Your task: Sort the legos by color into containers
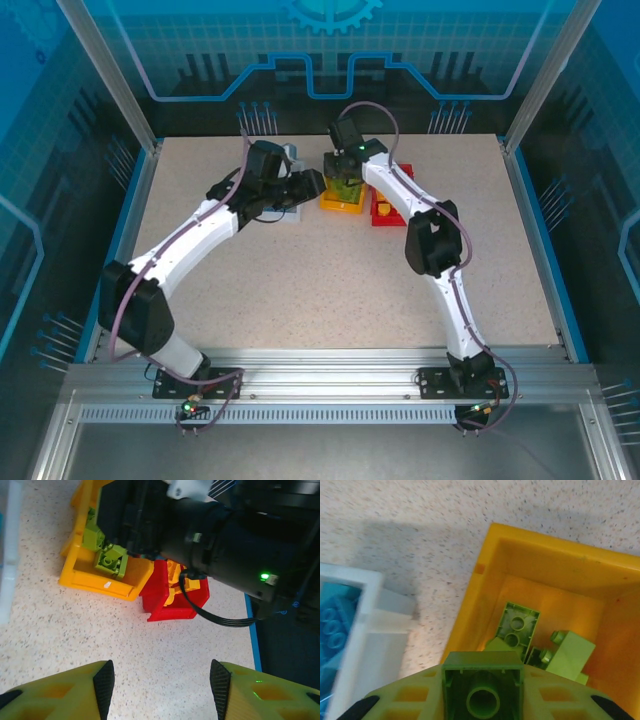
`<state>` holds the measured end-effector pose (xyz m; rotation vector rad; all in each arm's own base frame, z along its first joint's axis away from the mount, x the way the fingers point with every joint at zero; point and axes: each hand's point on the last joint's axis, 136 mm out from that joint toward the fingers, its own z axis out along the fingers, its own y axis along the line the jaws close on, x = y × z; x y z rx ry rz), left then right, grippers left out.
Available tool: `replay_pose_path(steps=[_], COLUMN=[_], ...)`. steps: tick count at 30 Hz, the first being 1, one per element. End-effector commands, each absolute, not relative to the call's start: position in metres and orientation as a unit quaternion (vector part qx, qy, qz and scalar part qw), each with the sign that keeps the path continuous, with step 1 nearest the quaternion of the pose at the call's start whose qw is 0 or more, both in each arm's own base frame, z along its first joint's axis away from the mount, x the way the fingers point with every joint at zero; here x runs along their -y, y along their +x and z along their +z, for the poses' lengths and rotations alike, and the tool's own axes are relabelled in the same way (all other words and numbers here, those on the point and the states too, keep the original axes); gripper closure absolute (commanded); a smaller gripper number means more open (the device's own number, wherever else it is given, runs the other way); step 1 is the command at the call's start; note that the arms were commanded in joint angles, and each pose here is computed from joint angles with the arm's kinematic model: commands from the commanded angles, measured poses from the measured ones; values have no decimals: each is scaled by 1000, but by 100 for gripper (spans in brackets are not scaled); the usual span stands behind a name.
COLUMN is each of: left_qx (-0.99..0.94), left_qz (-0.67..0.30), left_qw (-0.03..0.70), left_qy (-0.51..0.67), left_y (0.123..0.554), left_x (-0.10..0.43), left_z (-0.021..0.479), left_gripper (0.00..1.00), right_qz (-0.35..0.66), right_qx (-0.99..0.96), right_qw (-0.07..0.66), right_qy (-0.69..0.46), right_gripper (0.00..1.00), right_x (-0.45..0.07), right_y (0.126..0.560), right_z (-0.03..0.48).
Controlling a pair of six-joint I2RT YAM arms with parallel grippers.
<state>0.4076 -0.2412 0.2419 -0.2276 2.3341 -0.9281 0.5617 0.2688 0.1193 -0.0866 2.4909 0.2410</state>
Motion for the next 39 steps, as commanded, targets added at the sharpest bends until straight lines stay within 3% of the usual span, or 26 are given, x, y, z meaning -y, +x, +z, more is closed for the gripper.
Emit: replay_pose_path(steps=[1,8,17,25,31,34,37,38,39], left_qx=[-865,-869,-869,-878,-884,-884,-884,-885,-884], left_qz=[-375,-373,-369,-339,-318,-309,-300,-297,-295], left_qw=[329,321,323,329,313,308,301,299,299], left_qy=[-56,-57,-58,-81,-137,-167,-195,-200,-206], left_y=[421,421,415,409,395,384,371,365,360], left_x=[252,253,249,225,172,140,110,102,95], left_z=[263,252,255,265,261,255,246,242,239], left_gripper=[43,44,44,44,43,41,36,21,2], right_qz=[98,105,106,106,102,82,65,61,54], right_qx=[-945,-945,-944,-919,-892,-887,-890,-892,-894], right_qw=[309,308,312,378,441,455,449,446,441], right_qy=[-39,-25,-22,-35,-17,8,37,45,50], right_gripper=[67,65,49,55,54,45,24,1,0], right_x=[-264,-252,-250,-252,-223,-188,-146,-133,-122], right_y=[572,588,590,571,513,471,427,413,399], right_z=[119,111,122,202,265,270,260,256,250])
